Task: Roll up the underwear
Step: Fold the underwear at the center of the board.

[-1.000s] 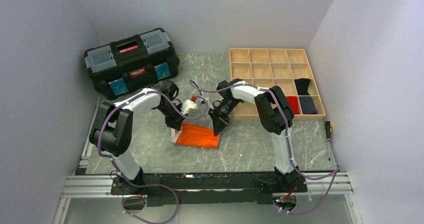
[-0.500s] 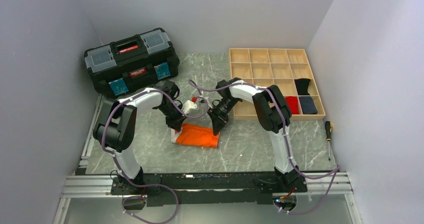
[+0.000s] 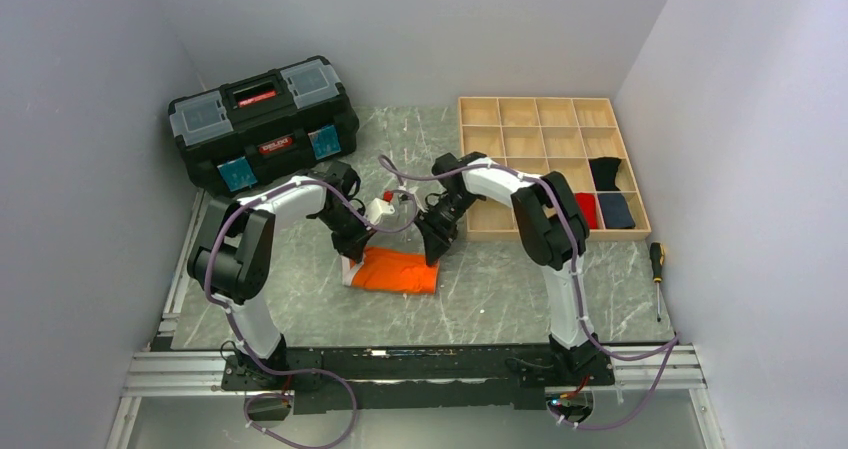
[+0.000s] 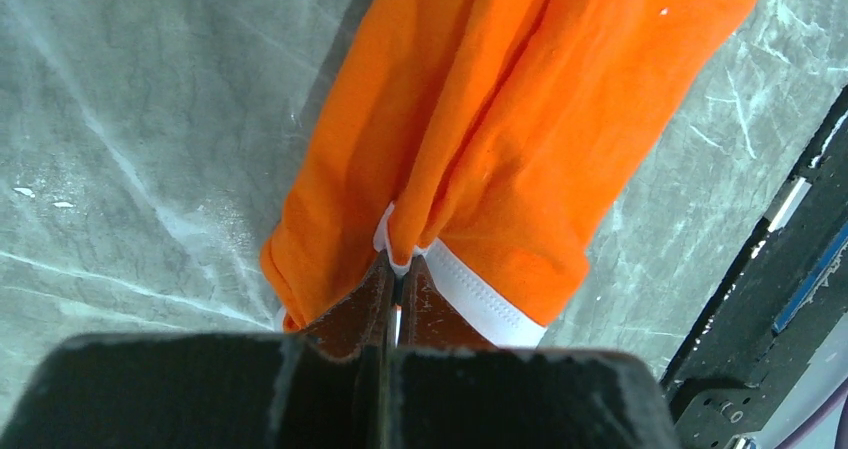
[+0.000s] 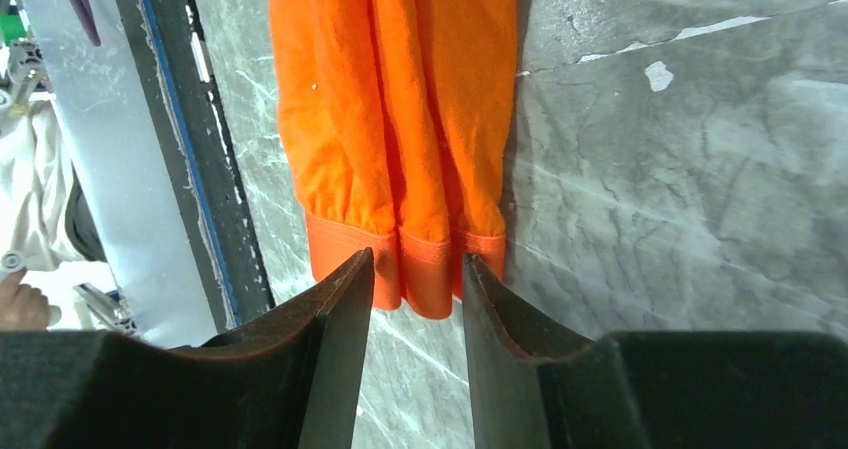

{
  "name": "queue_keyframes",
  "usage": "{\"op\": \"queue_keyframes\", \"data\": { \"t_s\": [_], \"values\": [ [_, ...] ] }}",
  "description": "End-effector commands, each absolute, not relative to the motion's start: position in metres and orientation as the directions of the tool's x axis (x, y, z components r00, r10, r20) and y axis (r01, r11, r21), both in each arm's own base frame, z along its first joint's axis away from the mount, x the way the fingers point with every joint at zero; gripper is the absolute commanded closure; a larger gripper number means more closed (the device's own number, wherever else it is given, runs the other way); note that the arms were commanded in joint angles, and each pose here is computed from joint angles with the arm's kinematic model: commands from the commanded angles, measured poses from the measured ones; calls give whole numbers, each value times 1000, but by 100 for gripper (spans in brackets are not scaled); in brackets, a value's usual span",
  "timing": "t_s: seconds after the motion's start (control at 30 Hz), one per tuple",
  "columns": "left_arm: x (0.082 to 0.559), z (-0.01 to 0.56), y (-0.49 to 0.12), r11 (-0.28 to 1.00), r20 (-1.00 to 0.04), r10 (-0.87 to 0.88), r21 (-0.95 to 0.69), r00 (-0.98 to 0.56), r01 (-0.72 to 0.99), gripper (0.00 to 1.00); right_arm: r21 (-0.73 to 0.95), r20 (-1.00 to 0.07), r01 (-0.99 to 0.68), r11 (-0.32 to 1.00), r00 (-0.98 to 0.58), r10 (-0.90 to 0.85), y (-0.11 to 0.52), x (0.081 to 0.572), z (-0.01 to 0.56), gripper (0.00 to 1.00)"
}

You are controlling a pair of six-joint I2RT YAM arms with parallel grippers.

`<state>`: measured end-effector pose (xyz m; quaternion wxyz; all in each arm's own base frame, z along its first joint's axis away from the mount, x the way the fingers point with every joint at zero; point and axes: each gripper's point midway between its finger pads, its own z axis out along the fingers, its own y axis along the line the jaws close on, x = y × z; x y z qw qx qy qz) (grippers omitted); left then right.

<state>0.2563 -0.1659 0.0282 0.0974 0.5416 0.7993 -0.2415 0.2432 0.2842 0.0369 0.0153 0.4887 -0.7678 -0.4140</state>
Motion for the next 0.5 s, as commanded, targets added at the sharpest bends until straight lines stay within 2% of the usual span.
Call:
{"op": "queue_keyframes", "data": {
  "t_s": [0.0, 0.17, 0.47],
  "values": [
    [269, 26, -164, 332, -417, 813, -240, -405, 912, 100, 578, -479, -802, 150, -482, -733, 288, 259, 68, 59],
    [270, 25, -163, 352, -411, 809, -235, -421, 906, 100, 562, -500, -813, 152, -481, -720, 286, 263, 79, 54],
    [273, 25, -164, 417, -415, 772, -241, -481, 876, 100, 576, -566, -810, 108, -491, -662, 283, 252, 105, 56]
  ]
}}
